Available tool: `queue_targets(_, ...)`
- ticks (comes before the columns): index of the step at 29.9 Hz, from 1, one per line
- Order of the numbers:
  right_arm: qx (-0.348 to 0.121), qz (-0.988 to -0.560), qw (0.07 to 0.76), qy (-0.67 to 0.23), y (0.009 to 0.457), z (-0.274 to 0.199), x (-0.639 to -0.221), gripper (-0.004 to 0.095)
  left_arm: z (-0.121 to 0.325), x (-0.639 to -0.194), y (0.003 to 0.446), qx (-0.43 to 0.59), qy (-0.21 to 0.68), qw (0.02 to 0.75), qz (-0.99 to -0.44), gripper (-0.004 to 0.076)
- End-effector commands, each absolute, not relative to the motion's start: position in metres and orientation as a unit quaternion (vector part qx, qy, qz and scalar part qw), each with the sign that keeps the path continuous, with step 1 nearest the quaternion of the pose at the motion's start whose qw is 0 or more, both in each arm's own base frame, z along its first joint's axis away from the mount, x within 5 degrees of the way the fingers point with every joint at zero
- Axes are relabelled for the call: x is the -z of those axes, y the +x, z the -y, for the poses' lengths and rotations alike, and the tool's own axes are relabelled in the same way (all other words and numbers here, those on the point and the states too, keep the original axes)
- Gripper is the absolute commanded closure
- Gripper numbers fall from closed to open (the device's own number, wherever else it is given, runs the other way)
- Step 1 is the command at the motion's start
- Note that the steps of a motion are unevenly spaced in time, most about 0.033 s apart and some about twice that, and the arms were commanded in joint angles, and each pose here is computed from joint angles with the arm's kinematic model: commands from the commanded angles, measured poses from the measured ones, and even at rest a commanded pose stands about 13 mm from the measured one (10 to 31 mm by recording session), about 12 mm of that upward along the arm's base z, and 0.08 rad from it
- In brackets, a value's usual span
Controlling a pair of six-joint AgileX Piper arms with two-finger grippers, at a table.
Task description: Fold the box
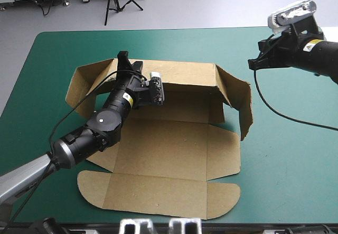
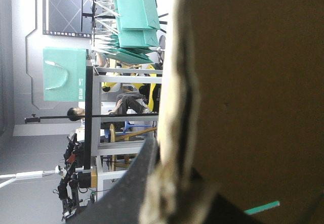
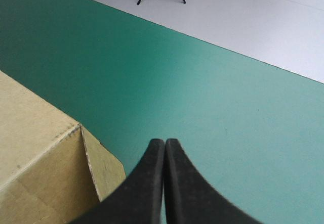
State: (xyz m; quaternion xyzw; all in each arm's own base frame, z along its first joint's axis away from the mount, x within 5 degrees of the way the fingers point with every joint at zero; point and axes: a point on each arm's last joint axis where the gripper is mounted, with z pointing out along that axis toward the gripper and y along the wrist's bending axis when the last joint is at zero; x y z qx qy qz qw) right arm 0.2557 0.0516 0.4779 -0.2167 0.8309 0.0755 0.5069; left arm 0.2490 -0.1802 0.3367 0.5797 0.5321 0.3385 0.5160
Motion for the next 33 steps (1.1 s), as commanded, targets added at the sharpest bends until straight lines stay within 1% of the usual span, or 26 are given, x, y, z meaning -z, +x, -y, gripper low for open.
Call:
queue_targets(1, -0.083, -0.815, 0.532, -0.213, 0.267, -0.054, -0.487, 0.0926, 0.174, -0.361, 0.245, -0.362, 0.557, 0.544, -0.512, 0.0732)
queue_targets(6, -0.097, -0.838, 0.494, -0.210, 0.299, -0.059, -0.461, 0.0926, 0.175, -0.360, 0.245, -0.358, 0.558, 0.543, -0.515, 0.0731)
queue_targets(10, -0.109, -0.846, 0.477, -0.212, 0.314, -0.063, -0.447, 0.0926, 0.176, -0.356, 0.247, -0.358, 0.558, 0.538, -0.521, 0.0727)
queue_targets(13, -0.109, -0.850, 0.470, -0.210, 0.323, -0.063, -0.439, 0.0926, 0.175, -0.352, 0.252, -0.367, 0.543, 0.527, -0.540, 0.0706)
queue_targets(16, -0.105, -0.849, 0.473, -0.210, 0.327, -0.063, -0.437, 0.0926, 0.175, -0.346, 0.259, -0.377, 0.524, 0.506, -0.572, 0.0708)
queue_targets(19, -0.101, -0.844, 0.485, -0.208, 0.330, -0.062, -0.439, 0.0926, 0.177, -0.347, 0.261, -0.369, 0.509, 0.503, -0.593, 0.0708)
queue_targets(23, -0.100, -0.837, 0.495, -0.211, 0.334, -0.063, -0.448, 0.0926, 0.188, -0.356, 0.254, -0.364, 0.506, 0.516, -0.587, 0.0708)
queue_targets(27, -0.107, -0.845, 0.471, -0.228, 0.350, -0.067, -0.451, 0.0926, 0.195, -0.359, 0.249, -0.361, 0.508, 0.523, -0.581, 0.0708)
queue_targets(29, -0.114, -0.853, 0.454, -0.233, 0.360, -0.069, -0.448, 0.0926, 0.194, -0.359, 0.248, -0.363, 0.504, 0.519, -0.587, 0.0708)
queue_targets(33, -0.136, -0.872, 0.403, -0.242, 0.384, -0.075, -0.432, 0.0926, 0.191, -0.359, 0.248, -0.370, 0.496, 0.513, -0.595, 0.0708)
